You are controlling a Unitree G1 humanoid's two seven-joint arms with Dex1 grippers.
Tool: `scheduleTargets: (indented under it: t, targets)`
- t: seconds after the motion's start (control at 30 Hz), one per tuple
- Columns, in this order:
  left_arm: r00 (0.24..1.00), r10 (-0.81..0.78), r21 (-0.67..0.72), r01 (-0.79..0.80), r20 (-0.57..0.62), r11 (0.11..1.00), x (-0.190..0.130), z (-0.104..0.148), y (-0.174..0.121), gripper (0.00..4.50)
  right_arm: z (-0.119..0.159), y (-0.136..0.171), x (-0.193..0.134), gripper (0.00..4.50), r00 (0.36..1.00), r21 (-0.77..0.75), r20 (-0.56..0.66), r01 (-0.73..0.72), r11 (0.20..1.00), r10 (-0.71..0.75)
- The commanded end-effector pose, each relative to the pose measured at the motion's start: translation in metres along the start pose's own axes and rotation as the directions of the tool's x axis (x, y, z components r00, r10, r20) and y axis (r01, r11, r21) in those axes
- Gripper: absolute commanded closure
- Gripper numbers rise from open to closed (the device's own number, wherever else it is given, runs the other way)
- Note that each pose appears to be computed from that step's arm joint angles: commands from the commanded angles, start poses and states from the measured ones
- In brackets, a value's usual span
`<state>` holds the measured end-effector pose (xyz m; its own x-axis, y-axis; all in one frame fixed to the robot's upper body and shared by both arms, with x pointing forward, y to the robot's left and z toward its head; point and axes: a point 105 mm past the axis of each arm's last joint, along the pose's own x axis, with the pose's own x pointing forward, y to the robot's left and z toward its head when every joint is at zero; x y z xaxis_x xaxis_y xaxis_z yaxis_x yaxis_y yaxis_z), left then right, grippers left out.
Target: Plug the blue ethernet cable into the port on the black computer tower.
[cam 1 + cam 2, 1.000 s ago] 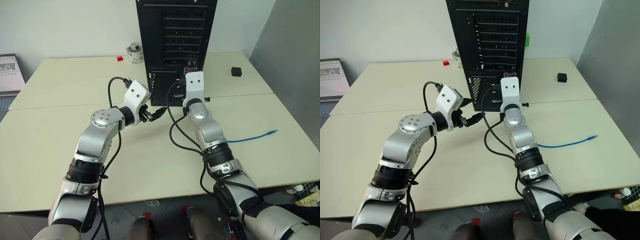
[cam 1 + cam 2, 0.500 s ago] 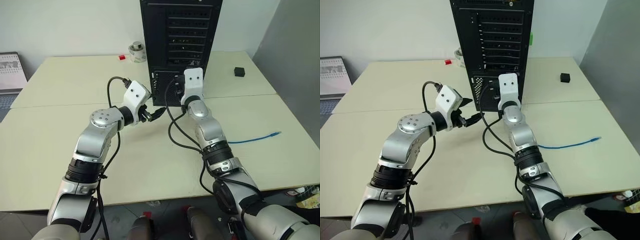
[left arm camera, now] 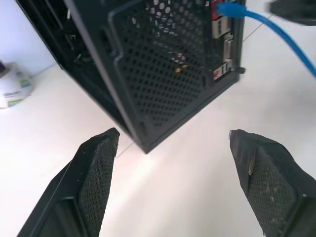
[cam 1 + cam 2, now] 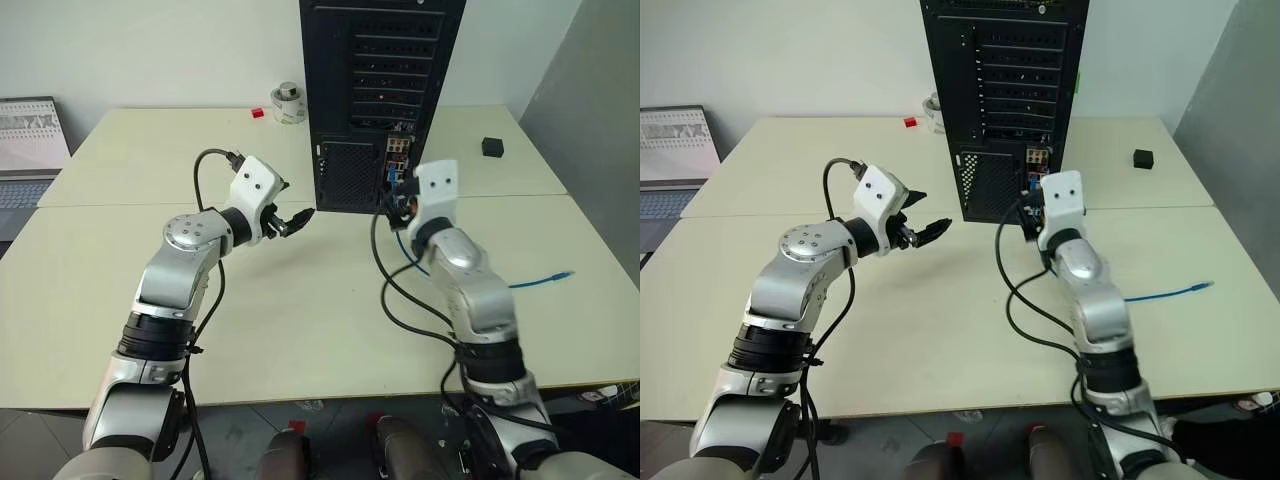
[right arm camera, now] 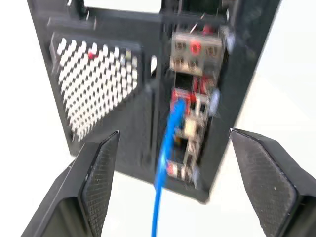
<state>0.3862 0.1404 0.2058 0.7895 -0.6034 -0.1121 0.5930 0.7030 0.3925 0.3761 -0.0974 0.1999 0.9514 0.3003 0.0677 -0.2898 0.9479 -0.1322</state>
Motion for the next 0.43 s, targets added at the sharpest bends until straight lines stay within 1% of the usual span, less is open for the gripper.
scheduleTargets:
  t: [0.03,0.1,0.13,0.23,0.43]
  targets:
    - [0.999,-0.012,0.057,0.009,0.052,0.998,-0.005,0.017,0.008,0.68,0.021,-0.003,-0.023,0.74,0.984,-0.061,0.062,-0.161,0.985,0.165]
    - [0.998,-0.024,0.060,0.021,0.055,0.998,-0.006,0.019,0.013,0.68,0.024,-0.018,-0.033,0.74,0.979,-0.166,0.057,-0.186,0.968,0.198]
    - [0.998,-0.027,0.066,0.023,0.055,0.998,-0.006,0.019,0.014,0.68,0.025,-0.024,-0.037,0.74,0.976,-0.184,0.053,-0.197,0.963,0.210]
    - [0.998,-0.046,0.078,0.042,0.052,0.996,-0.007,0.019,0.017,0.68,0.030,-0.042,-0.042,0.74,0.977,-0.177,0.050,-0.198,0.964,0.209]
    - [0.995,-0.090,0.078,0.086,0.052,0.993,-0.009,0.020,0.015,0.68,0.034,-0.054,-0.044,0.74,0.975,-0.163,0.040,-0.207,0.965,0.216]
